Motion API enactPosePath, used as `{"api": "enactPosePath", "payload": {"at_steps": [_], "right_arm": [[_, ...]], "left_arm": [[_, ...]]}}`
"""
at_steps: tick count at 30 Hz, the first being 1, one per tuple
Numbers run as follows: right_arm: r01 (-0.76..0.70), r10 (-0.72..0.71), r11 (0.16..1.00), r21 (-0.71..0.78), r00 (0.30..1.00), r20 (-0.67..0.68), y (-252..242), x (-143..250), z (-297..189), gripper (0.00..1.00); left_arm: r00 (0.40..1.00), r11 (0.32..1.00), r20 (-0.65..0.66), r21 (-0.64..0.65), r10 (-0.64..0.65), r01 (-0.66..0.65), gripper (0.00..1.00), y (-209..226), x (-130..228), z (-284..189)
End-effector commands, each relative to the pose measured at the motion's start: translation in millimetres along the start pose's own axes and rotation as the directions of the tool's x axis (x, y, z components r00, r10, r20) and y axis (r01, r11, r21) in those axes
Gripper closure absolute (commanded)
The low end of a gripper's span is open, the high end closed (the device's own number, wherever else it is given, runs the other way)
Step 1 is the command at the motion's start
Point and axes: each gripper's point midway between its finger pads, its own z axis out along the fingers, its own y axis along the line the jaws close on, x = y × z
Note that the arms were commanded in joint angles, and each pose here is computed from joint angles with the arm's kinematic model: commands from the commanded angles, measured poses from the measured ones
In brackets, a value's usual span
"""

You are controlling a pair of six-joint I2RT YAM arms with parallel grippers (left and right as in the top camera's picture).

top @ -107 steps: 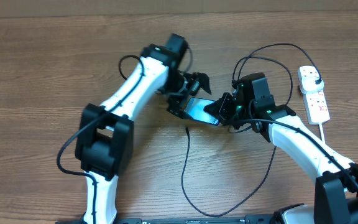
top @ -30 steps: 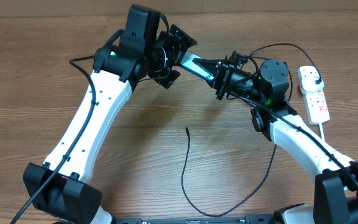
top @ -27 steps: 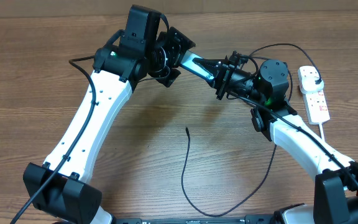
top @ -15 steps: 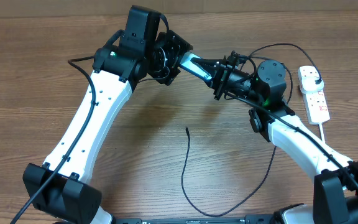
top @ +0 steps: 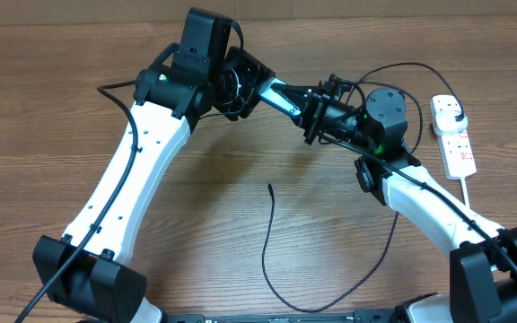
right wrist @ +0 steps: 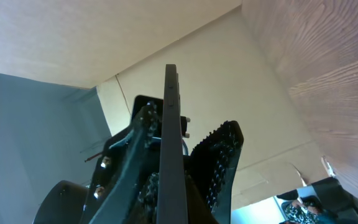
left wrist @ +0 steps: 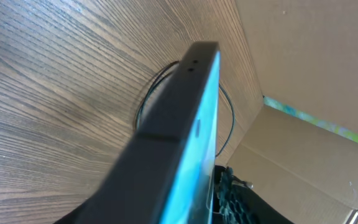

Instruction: Plug charger to phone and switch on socket

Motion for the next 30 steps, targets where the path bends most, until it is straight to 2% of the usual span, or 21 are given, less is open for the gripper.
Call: {"api": "enactPosePath", "payload": {"at_steps": [1,2,5,8,14,20,25,30], "right_arm": [[-0.065,0.068,0.998,0.026,0.986,-0.154,8.0,44.4,4.2,0.96],[-0.064,0.067,0.998,0.026,0.986,-0.154,8.0,44.4,4.2,0.96],[-0.052,0.057,0.998,0.035,0.984,-0.168,6.3,47.0,3.9,0.96],[-0.046,0.054,0.998,0.044,0.981,-0.186,5.1,50.5,3.2,0.96],[-0.030,0.040,0.998,0.047,0.976,-0.214,5.3,55.9,2.1,0.96],[0.034,-0.036,0.999,-0.014,0.967,-0.253,18.8,66.6,-0.2,0.96],[0.039,-0.041,0.999,-0.011,0.964,-0.264,18.1,69.0,-0.6,0.96],[0.039,-0.040,0.999,-0.009,0.962,-0.269,17.0,70.9,0.4,0.96]], "left_arm": [[1.000,1.000,-0.009,-0.004,0.028,-0.028,0.57,0.8,6.4,2.9],[0.999,1.000,-0.009,-0.004,0.030,-0.030,0.62,0.9,6.5,2.9],[0.999,0.999,-0.009,-0.004,0.038,-0.038,0.65,0.9,6.5,2.9],[0.999,0.999,-0.009,-0.004,0.045,-0.045,0.63,0.9,6.5,2.9],[0.998,0.998,-0.005,-0.005,0.065,-0.065,0.66,0.9,5.8,3.0],[0.996,0.996,0.012,-0.012,0.086,-0.086,0.66,1.8,4.3,3.8],[0.996,0.996,0.017,-0.014,0.086,-0.086,0.64,2.0,3.4,4.0],[0.996,0.996,0.037,-0.020,0.087,-0.086,0.69,2.8,-0.1,3.9]]}}
